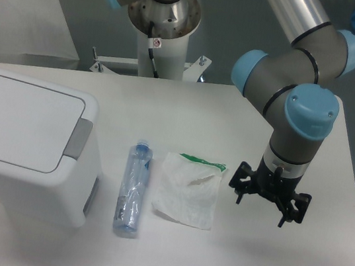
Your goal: Open the trash can
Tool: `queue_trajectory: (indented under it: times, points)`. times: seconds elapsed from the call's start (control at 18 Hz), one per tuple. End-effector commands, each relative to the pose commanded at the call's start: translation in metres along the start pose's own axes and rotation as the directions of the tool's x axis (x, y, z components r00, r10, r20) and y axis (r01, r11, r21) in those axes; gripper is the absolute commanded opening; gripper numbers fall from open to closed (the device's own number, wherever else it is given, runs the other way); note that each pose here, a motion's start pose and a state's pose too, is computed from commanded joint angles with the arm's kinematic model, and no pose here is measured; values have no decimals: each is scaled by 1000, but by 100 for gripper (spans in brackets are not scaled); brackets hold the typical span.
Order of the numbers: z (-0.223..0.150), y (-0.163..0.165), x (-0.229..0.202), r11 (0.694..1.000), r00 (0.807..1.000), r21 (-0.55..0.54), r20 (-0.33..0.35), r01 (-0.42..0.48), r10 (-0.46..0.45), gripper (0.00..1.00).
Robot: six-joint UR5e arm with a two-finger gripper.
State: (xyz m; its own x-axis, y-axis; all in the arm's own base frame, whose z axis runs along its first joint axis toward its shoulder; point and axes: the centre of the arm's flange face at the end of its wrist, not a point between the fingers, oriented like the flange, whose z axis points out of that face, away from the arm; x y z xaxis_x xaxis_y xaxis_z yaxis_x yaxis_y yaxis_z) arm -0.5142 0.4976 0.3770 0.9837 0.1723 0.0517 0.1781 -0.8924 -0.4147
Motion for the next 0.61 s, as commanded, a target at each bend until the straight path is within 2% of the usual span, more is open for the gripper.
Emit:
queue_trajectory:
  times: [0.28,0.61]
  points:
    - [-15,-5,19,992,992,65,-67,110,-106,100]
    - [-44,-31,88,974,971,170,-210,152,-115,100]
